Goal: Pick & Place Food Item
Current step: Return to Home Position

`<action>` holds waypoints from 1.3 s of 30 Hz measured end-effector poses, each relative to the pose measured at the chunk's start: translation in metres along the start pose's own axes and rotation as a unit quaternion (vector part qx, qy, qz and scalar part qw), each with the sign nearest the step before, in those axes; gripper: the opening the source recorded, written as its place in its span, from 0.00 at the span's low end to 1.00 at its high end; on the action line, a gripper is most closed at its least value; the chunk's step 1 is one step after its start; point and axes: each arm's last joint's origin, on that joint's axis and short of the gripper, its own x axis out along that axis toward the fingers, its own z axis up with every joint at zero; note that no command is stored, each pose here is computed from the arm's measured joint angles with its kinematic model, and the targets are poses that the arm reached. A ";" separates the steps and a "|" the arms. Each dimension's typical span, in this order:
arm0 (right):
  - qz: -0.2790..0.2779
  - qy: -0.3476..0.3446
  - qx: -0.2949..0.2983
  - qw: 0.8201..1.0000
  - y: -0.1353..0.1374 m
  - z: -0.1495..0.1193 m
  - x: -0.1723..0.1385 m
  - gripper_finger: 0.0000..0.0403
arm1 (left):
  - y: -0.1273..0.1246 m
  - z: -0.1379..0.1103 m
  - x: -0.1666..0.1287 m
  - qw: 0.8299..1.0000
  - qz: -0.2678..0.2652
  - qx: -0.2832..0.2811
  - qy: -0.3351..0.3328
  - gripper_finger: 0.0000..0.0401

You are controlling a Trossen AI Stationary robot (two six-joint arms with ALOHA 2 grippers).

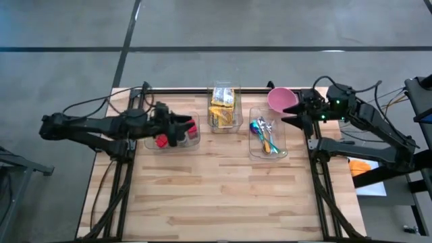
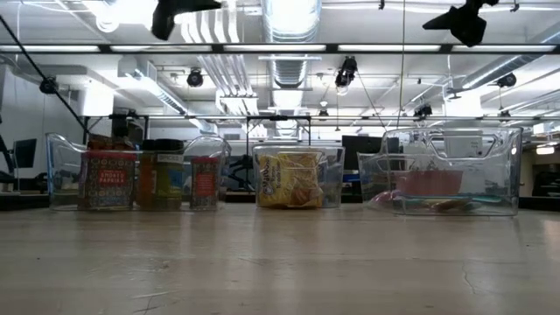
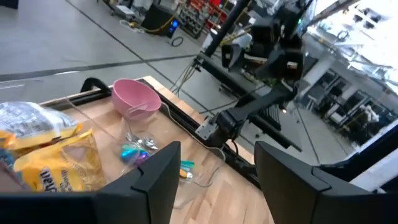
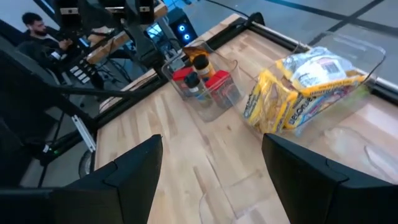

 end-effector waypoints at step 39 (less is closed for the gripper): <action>0.072 -0.164 -0.042 0.983 -0.058 -0.093 0.046 0.67 | 0.077 -0.113 -0.061 0.997 -0.022 0.072 0.003 0.53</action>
